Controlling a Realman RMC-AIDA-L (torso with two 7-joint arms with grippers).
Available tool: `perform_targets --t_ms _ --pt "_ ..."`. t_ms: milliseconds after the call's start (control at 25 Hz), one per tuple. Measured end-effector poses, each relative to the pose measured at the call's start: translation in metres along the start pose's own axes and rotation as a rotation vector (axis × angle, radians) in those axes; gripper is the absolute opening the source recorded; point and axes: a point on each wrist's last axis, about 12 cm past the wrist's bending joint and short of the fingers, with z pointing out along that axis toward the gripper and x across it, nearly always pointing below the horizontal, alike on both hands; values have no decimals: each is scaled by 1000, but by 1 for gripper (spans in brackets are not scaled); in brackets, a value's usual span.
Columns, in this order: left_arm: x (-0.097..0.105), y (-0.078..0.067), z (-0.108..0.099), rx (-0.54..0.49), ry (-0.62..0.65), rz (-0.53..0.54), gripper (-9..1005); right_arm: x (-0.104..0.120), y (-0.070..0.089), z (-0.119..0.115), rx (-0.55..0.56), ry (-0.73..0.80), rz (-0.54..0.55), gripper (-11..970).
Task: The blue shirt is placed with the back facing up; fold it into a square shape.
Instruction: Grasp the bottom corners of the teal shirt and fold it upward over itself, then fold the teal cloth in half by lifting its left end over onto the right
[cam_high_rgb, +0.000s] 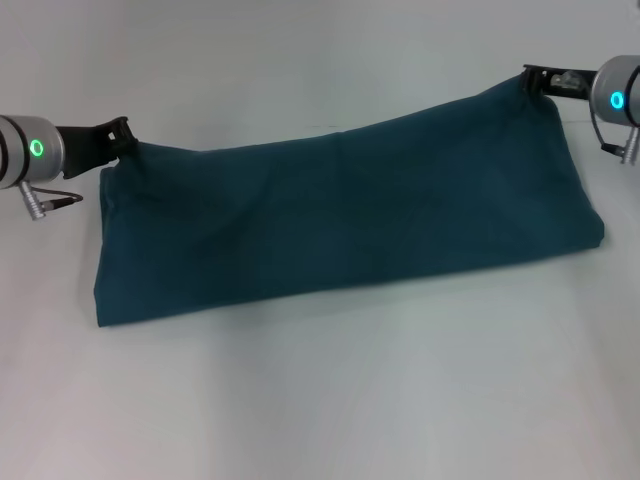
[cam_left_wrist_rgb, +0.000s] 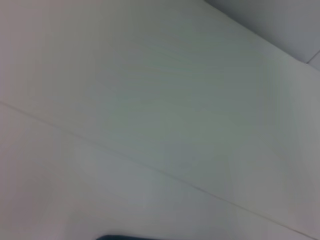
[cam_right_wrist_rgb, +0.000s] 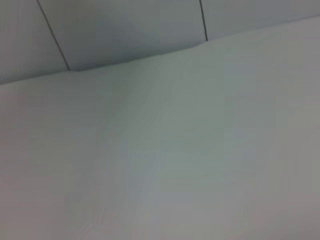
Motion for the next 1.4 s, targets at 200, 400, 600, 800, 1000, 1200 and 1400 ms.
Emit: perform_targets --t_ms 200,400,600,800,1000,1200,1400 --pt "2 2 0 -8 -10 -18 40 0 3 2 7 -5 -15 140" --pt "5 5 0 -16 -17 -33 39 0 -3 0 20 -11 -2 145" --pt "7 5 1 -15 -13 -30 39 -2 -3 0 24 -17 -6 150" --pt "9 4 2 -16 -11 -27 39 -5 -4 0 23 -13 -16 156" --pt "7 7 1 -16 -24 -53 60 -13 -21 -4 38 10 -13 161" --pt "10 16 -3 4 -56 -139 96 -24 -44 -15 39 28 41 222" --pt "15 28 -16 78 -54 -201 164 -15 -72 -50 -121 99 180 369"
